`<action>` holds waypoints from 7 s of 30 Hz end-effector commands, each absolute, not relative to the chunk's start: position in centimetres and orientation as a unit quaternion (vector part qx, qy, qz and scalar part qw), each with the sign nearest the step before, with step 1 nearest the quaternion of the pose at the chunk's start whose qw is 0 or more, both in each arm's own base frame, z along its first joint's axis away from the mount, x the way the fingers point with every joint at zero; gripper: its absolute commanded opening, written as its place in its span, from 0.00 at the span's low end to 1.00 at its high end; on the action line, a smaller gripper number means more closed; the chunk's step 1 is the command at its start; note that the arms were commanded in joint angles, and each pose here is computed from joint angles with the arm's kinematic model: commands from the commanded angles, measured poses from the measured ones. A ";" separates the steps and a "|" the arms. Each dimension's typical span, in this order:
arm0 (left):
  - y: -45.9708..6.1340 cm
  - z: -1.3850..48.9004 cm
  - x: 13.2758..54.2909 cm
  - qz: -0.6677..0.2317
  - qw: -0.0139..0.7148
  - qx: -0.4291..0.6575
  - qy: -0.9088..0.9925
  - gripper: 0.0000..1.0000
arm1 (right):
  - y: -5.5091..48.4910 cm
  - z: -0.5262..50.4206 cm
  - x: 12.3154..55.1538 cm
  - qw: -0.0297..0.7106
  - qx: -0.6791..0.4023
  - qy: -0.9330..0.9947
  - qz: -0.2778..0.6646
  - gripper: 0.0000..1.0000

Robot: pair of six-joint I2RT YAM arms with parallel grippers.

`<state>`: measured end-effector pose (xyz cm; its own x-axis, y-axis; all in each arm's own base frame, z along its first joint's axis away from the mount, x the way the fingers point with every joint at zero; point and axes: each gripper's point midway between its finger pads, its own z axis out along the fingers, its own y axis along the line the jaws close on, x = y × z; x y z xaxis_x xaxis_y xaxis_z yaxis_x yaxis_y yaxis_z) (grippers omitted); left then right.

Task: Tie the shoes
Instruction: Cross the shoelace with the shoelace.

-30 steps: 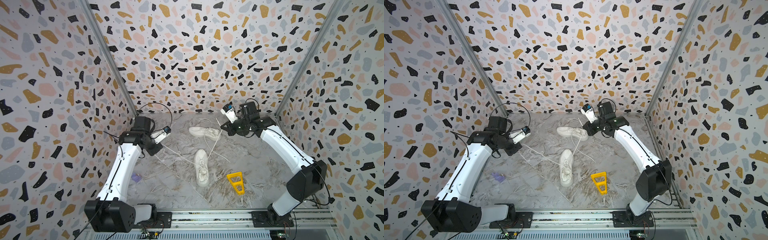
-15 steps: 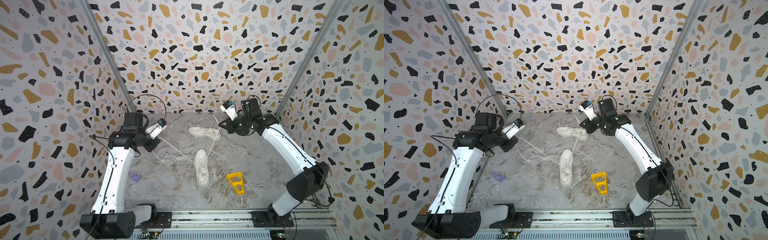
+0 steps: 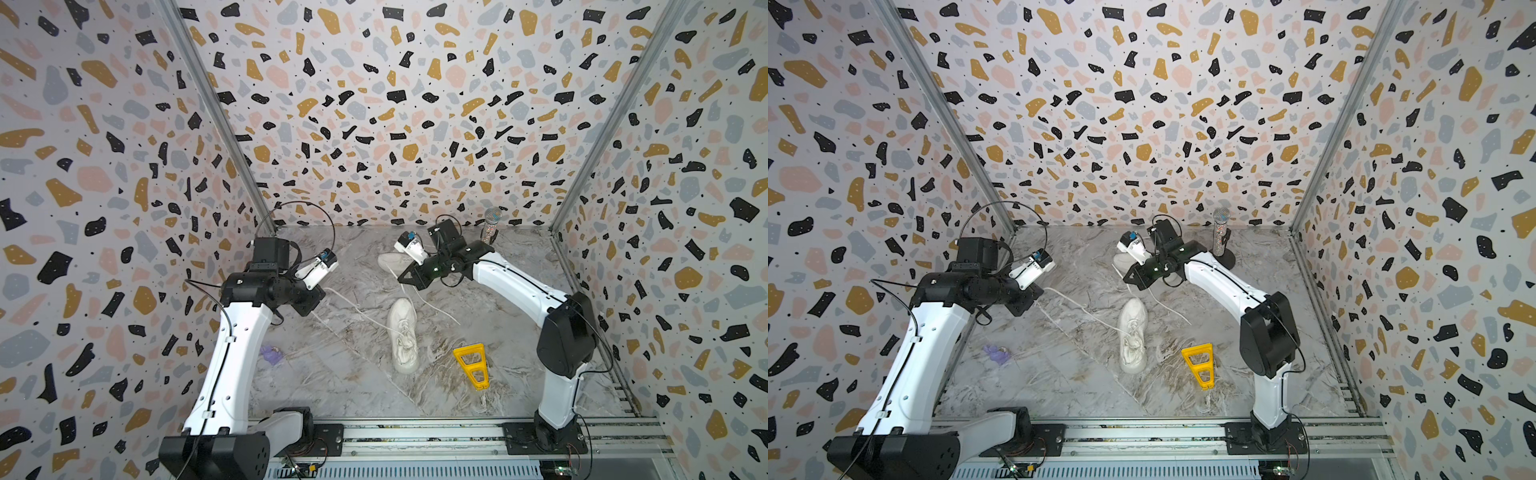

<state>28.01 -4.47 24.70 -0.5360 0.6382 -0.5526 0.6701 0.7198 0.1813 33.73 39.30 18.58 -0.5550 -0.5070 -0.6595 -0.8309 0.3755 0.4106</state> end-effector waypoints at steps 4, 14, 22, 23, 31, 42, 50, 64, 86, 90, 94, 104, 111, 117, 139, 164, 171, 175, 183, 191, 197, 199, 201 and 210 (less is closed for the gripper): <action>-3.2 23.2 27.5 0.011 0.284 0.387 0.877 0.00 | 44.3 16.8 32.8 0.183 -0.414 0.789 0.415 0.00; -1.6 22.5 27.8 0.056 0.269 0.391 0.879 0.00 | 47.9 11.2 32.1 0.110 -0.380 0.809 0.434 0.02; -3.0 22.3 27.7 0.017 0.279 0.397 0.874 0.00 | 46.3 14.1 32.3 0.127 -0.398 0.801 0.429 0.29; -3.3 22.3 27.7 0.010 0.281 0.400 0.872 0.00 | 45.7 14.8 32.5 0.132 -0.398 0.801 0.428 0.33; -6.0 21.8 28.6 -0.023 0.267 0.441 0.857 0.00 | 39.2 19.5 33.9 0.178 -0.410 0.797 0.405 0.49; -11.5 16.8 34.8 0.003 0.157 0.507 0.847 0.00 | 25.3 20.9 35.0 0.257 -0.378 0.831 0.317 0.51; -15.4 13.8 39.9 -0.026 0.126 0.485 0.865 0.00 | 21.1 19.0 32.5 0.276 -0.389 0.838 0.264 0.52; -15.7 12.5 39.0 -0.107 0.113 0.389 0.908 0.68 | 19.7 16.4 30.6 0.273 -0.392 0.841 0.255 0.53; -20.7 5.7 34.1 -0.270 0.004 0.375 0.887 0.62 | 19.0 15.5 30.7 0.273 -0.379 0.846 0.257 0.53; -20.8 4.9 33.7 -0.280 -0.011 0.375 0.884 0.57 | 19.0 15.3 30.7 0.271 -0.379 0.847 0.258 0.53; -21.0 4.6 33.3 -0.291 -0.020 0.371 0.881 0.53 | 19.1 15.2 30.8 0.269 -0.378 0.847 0.259 0.52; -20.9 4.0 32.0 -0.303 -0.037 0.367 0.879 0.50 | 19.1 15.1 30.7 0.270 -0.378 0.846 0.260 0.52; -20.2 4.8 31.3 -0.295 -0.029 0.369 0.881 0.50 | 19.2 15.0 30.7 0.267 -0.378 0.846 0.262 0.52; -20.4 4.2 30.9 -0.303 -0.038 0.366 0.879 0.49 | 19.2 14.9 30.7 0.266 -0.379 0.847 0.262 0.51; -21.5 2.9 30.5 -0.341 -0.053 0.358 0.867 0.25 | 19.1 14.5 30.7 0.261 -0.378 0.848 0.262 0.51; -20.0 5.2 31.6 -0.331 -0.004 0.354 0.875 0.00 | 19.3 14.4 30.7 0.258 -0.379 0.848 0.267 0.50; -20.7 3.9 31.8 -0.349 -0.020 0.334 0.875 0.14 | 19.3 14.2 30.7 0.255 -0.379 0.848 0.270 0.50; -20.8 3.3 32.0 -0.349 -0.023 0.328 0.877 0.23 | 19.2 14.2 30.7 0.257 -0.381 0.848 0.266 0.50; -21.1 2.9 32.0 -0.357 -0.026 0.324 0.876 0.31 | 19.3 13.9 30.6 0.252 -0.381 0.848 0.268 0.50; -21.5 3.2 31.9 -0.372 -0.033 0.323 0.869 0.35 | 19.3 13.8 30.7 0.251 -0.381 0.849 0.267 0.50; -21.6 2.9 31.7 -0.375 -0.044 0.320 0.869 0.36 | 19.3 13.8 30.6 0.251 -0.381 0.849 0.267 0.50; -21.8 3.0 31.6 -0.379 -0.047 0.320 0.867 0.36 | 19.3 13.7 30.6 0.250 -0.381 0.849 0.267 0.50; -22.0 3.0 31.5 -0.383 -0.049 0.320 0.865 0.35 | 19.2 13.7 30.7 0.250 -0.381 0.849 0.266 0.50; -22.2 3.5 31.8 -0.385 -0.045 0.320 0.864 0.16 | 19.2 13.5 30.7 0.249 -0.381 0.850 0.266 0.50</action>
<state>31.61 -21.57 3.07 -0.7995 0.5806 -0.1537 0.5080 0.5172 -0.6888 30.86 19.28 13.57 -0.5899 -0.5130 -0.6236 -0.7751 0.5761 0.2593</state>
